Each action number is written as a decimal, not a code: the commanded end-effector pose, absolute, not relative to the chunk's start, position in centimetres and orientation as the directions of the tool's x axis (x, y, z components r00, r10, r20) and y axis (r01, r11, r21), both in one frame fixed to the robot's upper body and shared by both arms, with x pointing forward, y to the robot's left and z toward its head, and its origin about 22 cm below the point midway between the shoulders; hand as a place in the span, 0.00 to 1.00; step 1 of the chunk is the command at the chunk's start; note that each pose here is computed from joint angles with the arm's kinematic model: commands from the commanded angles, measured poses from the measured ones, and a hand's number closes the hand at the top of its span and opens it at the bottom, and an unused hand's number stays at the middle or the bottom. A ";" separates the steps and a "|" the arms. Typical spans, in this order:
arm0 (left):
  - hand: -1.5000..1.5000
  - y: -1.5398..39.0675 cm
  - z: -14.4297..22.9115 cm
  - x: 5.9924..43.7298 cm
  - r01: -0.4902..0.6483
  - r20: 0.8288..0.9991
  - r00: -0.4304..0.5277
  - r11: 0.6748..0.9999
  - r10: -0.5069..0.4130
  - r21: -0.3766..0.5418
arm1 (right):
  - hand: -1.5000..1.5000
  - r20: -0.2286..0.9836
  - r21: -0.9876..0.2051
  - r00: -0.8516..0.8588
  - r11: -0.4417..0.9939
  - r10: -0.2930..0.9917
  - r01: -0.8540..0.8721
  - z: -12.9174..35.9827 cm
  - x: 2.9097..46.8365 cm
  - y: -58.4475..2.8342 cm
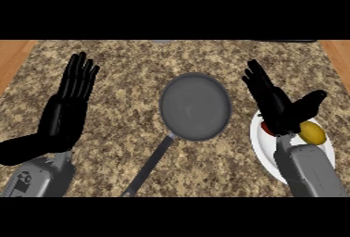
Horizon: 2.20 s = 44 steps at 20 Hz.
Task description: Pick the lemon from the plate and place it in the pan
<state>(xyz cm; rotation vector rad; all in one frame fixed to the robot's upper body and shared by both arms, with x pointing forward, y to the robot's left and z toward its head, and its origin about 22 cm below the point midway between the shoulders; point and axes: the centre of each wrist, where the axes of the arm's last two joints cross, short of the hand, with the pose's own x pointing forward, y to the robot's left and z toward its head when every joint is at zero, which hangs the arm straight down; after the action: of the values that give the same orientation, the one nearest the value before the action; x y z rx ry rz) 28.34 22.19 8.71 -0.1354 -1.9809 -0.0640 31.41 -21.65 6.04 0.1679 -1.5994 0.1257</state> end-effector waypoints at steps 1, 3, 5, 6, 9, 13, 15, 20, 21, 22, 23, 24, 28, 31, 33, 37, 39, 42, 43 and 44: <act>0.50 24.2 6.7 27.7 0.074 0.944 -0.329 0.996 -0.020 0.046 | 0.00 0.999 0.013 -0.046 0.973 -0.024 -0.231 6.8 32.9 -22.8; 0.50 26.6 3.7 26.7 0.002 0.969 -0.162 0.981 -0.189 0.192 | 0.00 0.995 0.000 -0.096 0.968 -0.025 -0.252 9.0 33.2 -27.6; 0.50 28.8 2.7 25.9 -0.023 0.949 -0.019 0.949 -0.314 0.314 | 0.00 0.991 -0.010 -0.134 0.967 -0.024 -0.253 9.7 33.5 -31.1; 0.50 29.8 0.7 24.5 -0.038 0.918 0.077 0.919 -0.388 0.392 | 0.00 0.990 -0.018 -0.140 0.963 -0.020 -0.268 10.1 33.6 -31.6; 0.50 30.5 0.5 23.8 -0.050 0.925 0.133 0.930 -0.355 0.364 | 0.00 0.963 -0.268 0.063 0.949 0.261 0.168 9.2 30.5 -41.0; 0.50 28.6 0.2 23.8 -0.010 0.916 0.150 0.925 -0.373 0.379 | 0.00 0.909 -0.388 0.183 0.921 0.375 0.042 9.1 28.1 -47.5; 0.50 29.5 0.4 23.3 0.003 0.919 0.156 0.931 -0.362 0.366 | 0.00 0.830 -0.525 0.183 0.849 0.527 -0.067 9.7 27.2 -48.5; 0.50 28.1 1.3 24.4 0.018 0.917 0.141 0.927 -0.374 0.375 | 0.00 0.702 -0.675 0.127 0.712 0.701 -0.195 15.3 28.8 -50.9; 0.50 28.3 0.5 23.6 0.003 0.912 0.162 0.925 -0.376 0.381 | 0.00 0.684 -0.682 0.114 0.686 0.721 -0.253 15.4 28.4 -51.2; 0.50 28.1 0.8 23.4 0.011 0.917 0.136 0.926 -0.374 0.376 | 0.00 0.657 -0.691 0.122 0.658 0.744 -0.300 16.3 29.1 -50.9; 0.50 29.5 0.4 22.4 0.017 0.913 0.156 0.925 -0.377 0.379 | 0.00 0.646 -0.695 0.115 0.644 0.755 -0.322 15.1 29.8 -50.2; 0.50 29.2 0.9 23.3 0.011 0.917 0.153 0.929 -0.367 0.370 | 0.00 0.634 -0.692 0.086 0.613 0.769 -0.381 15.5 30.7 -49.1; 0.50 26.6 -0.1 22.7 0.011 0.911 0.147 0.922 -0.385 0.387 | 0.00 0.624 -0.658 0.054 0.561 0.780 -0.501 16.4 32.0 -48.7; 0.50 28.0 1.4 24.2 0.007 0.918 0.132 0.926 -0.375 0.377 | 0.00 0.570 -0.685 0.028 0.494 0.821 -0.536 17.9 35.3 -45.1; 0.50 28.8 -0.3 20.9 0.004 0.906 0.163 0.919 -0.390 0.395 | 0.00 0.540 -0.685 0.035 0.464 0.841 -0.562 16.7 35.2 -44.4; 0.50 27.6 2.3 23.0 -0.014 0.918 0.156 0.929 -0.364 0.371 | 0.00 0.497 -0.664 0.071 0.432 0.865 -0.610 16.7 37.3 -41.6; 0.50 29.2 0.2 21.2 -0.019 0.905 0.163 0.916 -0.392 0.400 | 0.00 0.459 -0.654 0.061 0.383 0.886 -0.652 15.9 37.3 -40.9; 0.50 27.6 0.9 21.5 -0.021 0.910 0.172 0.922 -0.377 0.386 | 0.00 0.425 -0.649 0.061 0.351 0.903 -0.674 14.4 38.1 -39.9; 0.50 27.3 1.0 22.6 -0.008 0.917 0.170 0.930 -0.360 0.367 | 0.00 0.396 -0.642 0.060 0.323 0.916 -0.696 15.0 38.3 -39.5; 0.50 28.2 0.0 23.0 -0.018 0.910 0.165 0.921 -0.380 0.388 | 0.00 0.347 -0.655 0.029 0.265 0.937 -0.708 16.4 38.3 -38.8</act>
<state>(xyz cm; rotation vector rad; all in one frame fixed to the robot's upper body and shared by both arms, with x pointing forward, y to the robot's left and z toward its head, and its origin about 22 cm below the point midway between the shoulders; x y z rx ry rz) 22.58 28.12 0.68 0.3330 -1.3857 -0.2651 37.60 -40.43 15.44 -0.3105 -0.9199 1.2138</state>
